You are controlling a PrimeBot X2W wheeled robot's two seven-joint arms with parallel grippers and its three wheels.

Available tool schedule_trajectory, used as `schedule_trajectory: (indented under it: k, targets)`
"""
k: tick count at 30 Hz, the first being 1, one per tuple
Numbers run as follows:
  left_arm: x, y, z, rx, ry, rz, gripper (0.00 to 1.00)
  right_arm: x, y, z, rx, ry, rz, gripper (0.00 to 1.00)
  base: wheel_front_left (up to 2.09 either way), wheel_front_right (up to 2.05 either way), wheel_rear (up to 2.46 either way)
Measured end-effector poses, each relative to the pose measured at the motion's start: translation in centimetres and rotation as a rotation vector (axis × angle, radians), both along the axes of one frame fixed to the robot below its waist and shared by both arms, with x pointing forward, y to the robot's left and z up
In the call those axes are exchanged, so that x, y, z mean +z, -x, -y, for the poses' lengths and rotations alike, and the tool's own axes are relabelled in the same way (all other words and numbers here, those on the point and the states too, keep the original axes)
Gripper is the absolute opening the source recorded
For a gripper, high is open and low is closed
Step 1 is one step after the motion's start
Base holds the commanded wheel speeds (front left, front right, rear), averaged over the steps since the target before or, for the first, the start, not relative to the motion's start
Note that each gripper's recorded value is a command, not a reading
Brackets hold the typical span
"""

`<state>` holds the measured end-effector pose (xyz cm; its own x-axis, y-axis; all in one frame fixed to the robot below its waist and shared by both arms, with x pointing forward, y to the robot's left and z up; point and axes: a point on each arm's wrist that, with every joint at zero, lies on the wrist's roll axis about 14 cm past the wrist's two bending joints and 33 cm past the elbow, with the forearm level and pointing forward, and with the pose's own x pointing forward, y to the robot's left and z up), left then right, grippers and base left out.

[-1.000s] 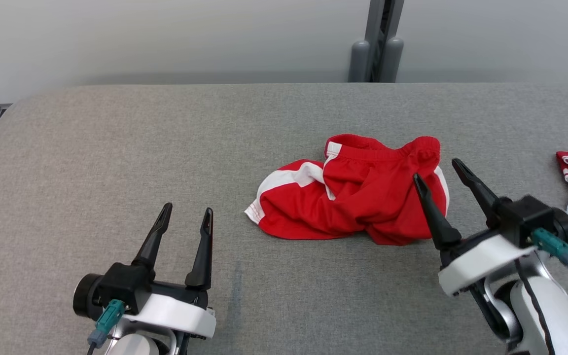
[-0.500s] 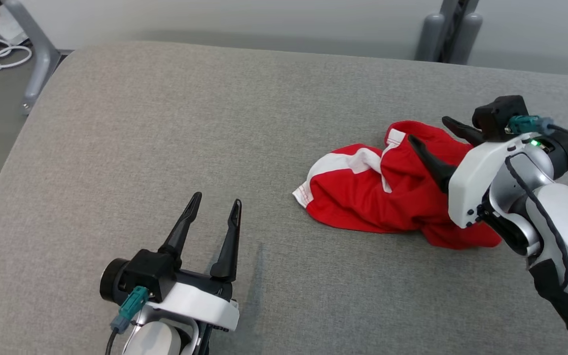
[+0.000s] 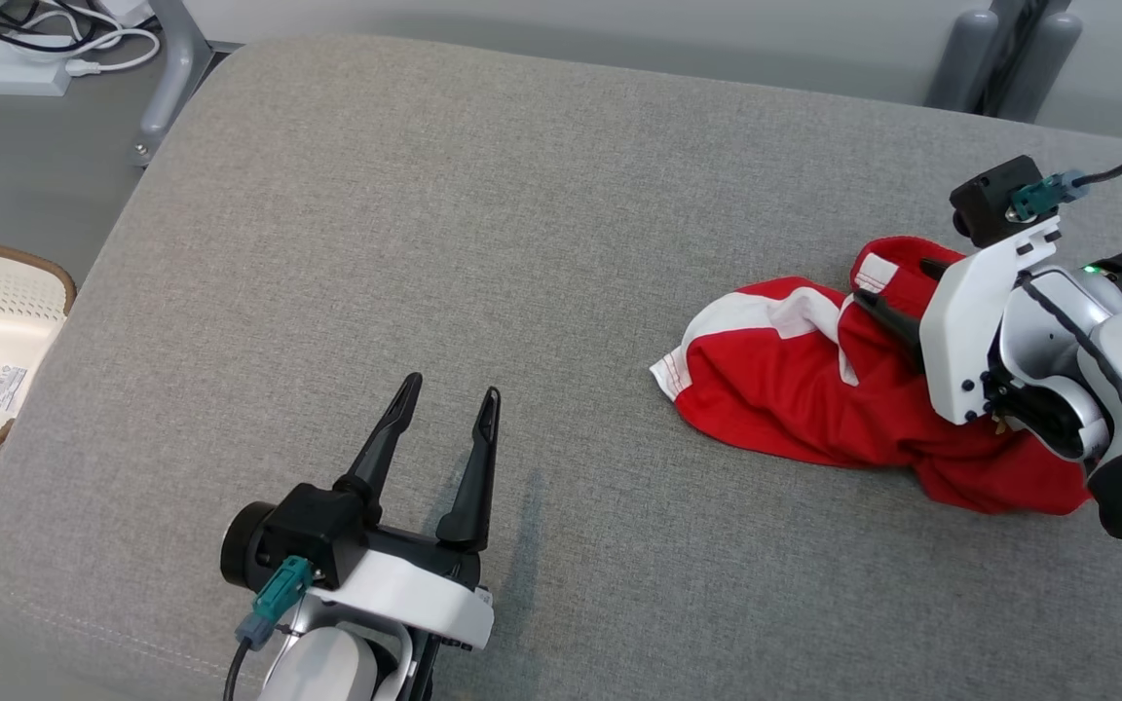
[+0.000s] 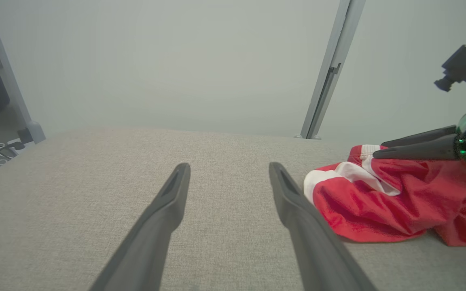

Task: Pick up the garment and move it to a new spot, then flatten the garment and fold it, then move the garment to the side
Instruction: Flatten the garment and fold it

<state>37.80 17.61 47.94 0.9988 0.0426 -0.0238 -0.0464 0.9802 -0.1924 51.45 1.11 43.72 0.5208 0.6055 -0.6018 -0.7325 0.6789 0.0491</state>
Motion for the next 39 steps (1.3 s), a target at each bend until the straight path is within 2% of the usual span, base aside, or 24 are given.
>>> schedule_trajectory:
  k: [8,9,10,11,18,21,30,39]
  targets:
    - [-0.2,0.3,-0.3,0.016,0.002,-0.009,1.00,-1.3,-0.3,0.0,0.001,0.052,-0.083,1.00,0.00,0.00,0.00]
    - [-0.2,0.3,-0.3,0.016,0.002,-0.009,1.00,-1.4,-0.2,-0.2,0.003,0.053,-0.100,0.78,0.00,0.00,0.00]
    - [-0.2,0.3,-0.3,0.016,0.002,-0.009,1.00,-1.6,0.0,-0.3,0.006,0.055,-0.117,0.26,0.00,0.00,0.00]
    - [-0.2,0.4,-0.4,0.017,0.001,-0.009,1.00,-1.7,0.1,-0.4,0.009,0.058,-0.123,0.00,0.00,0.00,0.00]
    - [0.1,0.5,-0.4,0.020,0.001,-0.003,1.00,-0.5,0.2,-1.3,0.020,0.010,-0.108,0.00,0.00,0.00,0.00]
    - [0.3,0.6,-0.3,0.019,0.002,0.004,1.00,1.2,0.1,-2.5,0.035,-0.059,-0.061,0.00,0.00,0.00,0.00]
    - [1.3,0.9,-0.4,0.023,0.002,0.034,1.00,13.6,-1.1,-7.5,0.068,-0.456,0.198,0.00,0.00,0.00,0.00]
    - [1.6,1.3,-0.6,0.030,0.002,0.046,1.00,26.2,-2.0,-7.6,0.033,-0.809,0.466,0.00,0.00,0.00,0.00]
